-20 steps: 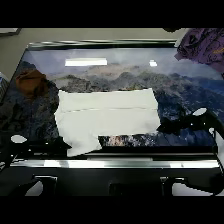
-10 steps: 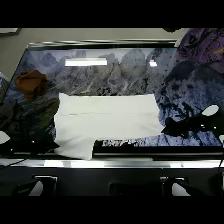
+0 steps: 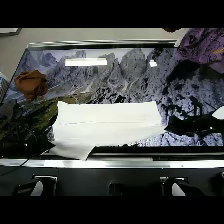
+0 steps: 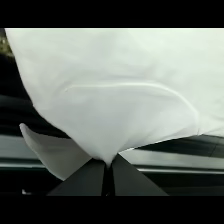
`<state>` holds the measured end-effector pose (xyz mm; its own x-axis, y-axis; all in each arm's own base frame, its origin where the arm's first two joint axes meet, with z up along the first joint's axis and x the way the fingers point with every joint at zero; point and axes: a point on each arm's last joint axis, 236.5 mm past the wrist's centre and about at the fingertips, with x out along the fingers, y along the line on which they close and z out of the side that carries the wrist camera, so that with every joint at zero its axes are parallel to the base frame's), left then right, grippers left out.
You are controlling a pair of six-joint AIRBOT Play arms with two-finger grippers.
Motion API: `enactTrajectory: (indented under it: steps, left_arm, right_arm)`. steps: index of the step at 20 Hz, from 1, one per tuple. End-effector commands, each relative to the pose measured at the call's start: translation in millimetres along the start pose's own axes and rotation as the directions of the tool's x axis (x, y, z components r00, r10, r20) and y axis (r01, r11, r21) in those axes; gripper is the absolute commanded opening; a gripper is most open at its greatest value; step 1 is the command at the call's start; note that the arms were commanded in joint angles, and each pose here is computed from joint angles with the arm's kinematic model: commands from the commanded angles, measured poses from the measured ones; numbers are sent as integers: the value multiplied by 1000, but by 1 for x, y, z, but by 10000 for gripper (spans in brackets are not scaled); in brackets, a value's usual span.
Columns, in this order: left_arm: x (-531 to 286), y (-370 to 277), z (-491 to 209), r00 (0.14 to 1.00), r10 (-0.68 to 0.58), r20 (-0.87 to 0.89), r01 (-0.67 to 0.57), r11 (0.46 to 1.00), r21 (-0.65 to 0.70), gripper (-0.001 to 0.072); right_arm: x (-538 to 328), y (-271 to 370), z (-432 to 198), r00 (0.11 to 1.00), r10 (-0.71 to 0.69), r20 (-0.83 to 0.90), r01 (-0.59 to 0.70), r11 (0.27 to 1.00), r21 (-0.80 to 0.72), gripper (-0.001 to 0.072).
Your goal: Fold the clothes and pants, and hang the long-sleeved shirts on hangers.
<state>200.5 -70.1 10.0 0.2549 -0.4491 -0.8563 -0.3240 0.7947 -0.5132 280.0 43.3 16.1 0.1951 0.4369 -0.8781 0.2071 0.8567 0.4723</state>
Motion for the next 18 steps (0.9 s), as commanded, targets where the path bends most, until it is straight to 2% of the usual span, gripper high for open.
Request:
enactTrajectory:
  steps: [1, 4, 10, 18]
  left_arm:
    - [3, -9, 52, 994, -25, 105, 23, 1000, 19, 16]
    - [12, -10, 98, 992, -19, 128, 14, 999, 43, 16]
    - [51, -12, 172, 996, -24, 89, 19, 998, 64, 16]
    - [94, -39, 239, 998, -36, 54, 28, 991, 131, 16]
  right_arm:
    - [15, 23, 32, 994, -1, 113, 12, 995, -99, 26]
    - [41, 14, 54, 988, -102, 113, 113, 989, -93, 26]
    - [65, 5, 117, 980, -157, 122, 169, 981, -96, 26]
    - [102, -4, 150, 982, -157, 101, 165, 984, -72, 28]
